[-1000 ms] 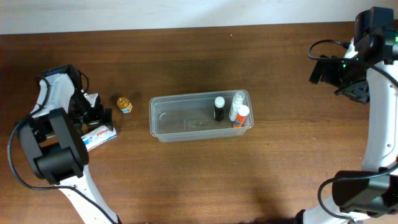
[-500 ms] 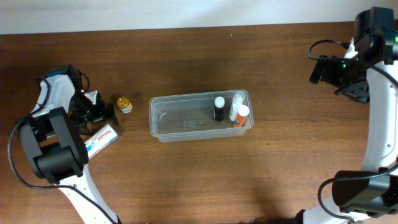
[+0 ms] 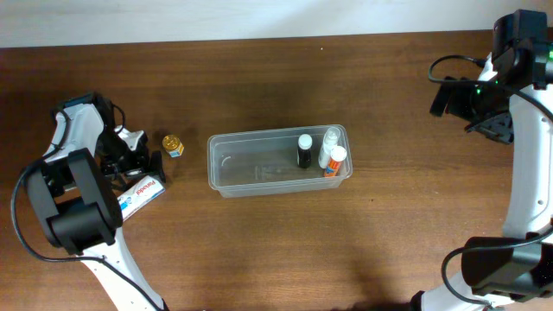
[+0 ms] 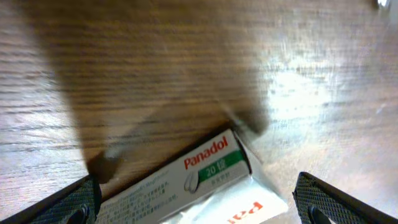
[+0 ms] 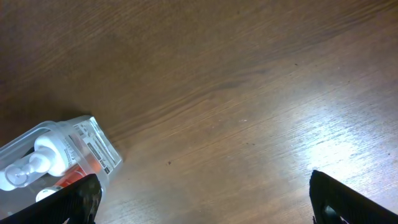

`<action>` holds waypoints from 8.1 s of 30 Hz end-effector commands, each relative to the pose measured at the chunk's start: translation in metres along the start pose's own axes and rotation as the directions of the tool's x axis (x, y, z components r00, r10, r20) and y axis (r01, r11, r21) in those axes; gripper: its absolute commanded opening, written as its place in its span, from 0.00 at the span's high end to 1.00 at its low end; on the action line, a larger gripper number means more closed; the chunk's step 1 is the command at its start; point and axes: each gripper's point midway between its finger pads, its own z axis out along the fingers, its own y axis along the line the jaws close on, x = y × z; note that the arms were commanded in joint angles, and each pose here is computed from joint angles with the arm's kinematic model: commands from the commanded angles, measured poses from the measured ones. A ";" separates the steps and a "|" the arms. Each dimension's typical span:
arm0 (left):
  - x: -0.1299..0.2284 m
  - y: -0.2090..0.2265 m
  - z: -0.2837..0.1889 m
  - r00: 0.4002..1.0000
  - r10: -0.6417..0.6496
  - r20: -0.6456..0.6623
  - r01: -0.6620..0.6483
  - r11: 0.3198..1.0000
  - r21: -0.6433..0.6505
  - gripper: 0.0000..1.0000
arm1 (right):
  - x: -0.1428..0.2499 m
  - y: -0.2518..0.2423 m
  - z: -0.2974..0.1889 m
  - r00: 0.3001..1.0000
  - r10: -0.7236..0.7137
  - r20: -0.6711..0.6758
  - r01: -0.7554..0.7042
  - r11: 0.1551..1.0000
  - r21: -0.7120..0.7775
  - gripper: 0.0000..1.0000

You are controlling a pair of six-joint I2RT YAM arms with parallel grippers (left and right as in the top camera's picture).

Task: Pack container
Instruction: 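Close the left gripper on the Panadol box, then lift the Panadol box and swing it up toward the container, then lower the Panadol box into the left end of the container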

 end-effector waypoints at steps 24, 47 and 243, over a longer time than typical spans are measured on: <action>0.021 -0.006 0.049 0.987 0.135 -0.085 -0.131 0.990 0.049 0.01 | -0.001 -0.002 -0.002 1.000 0.008 0.010 -0.008 1.000 0.007 0.02; -0.007 0.039 0.066 0.995 -0.084 0.055 0.092 0.983 -0.158 0.01 | -0.001 -0.002 -0.002 1.000 0.008 0.010 -0.008 1.000 0.007 0.02; -0.132 -0.275 0.018 0.159 0.985 0.061 -0.953 0.169 -0.251 0.08 | -0.001 -0.002 -0.002 1.000 0.008 0.010 -0.008 1.000 0.007 0.02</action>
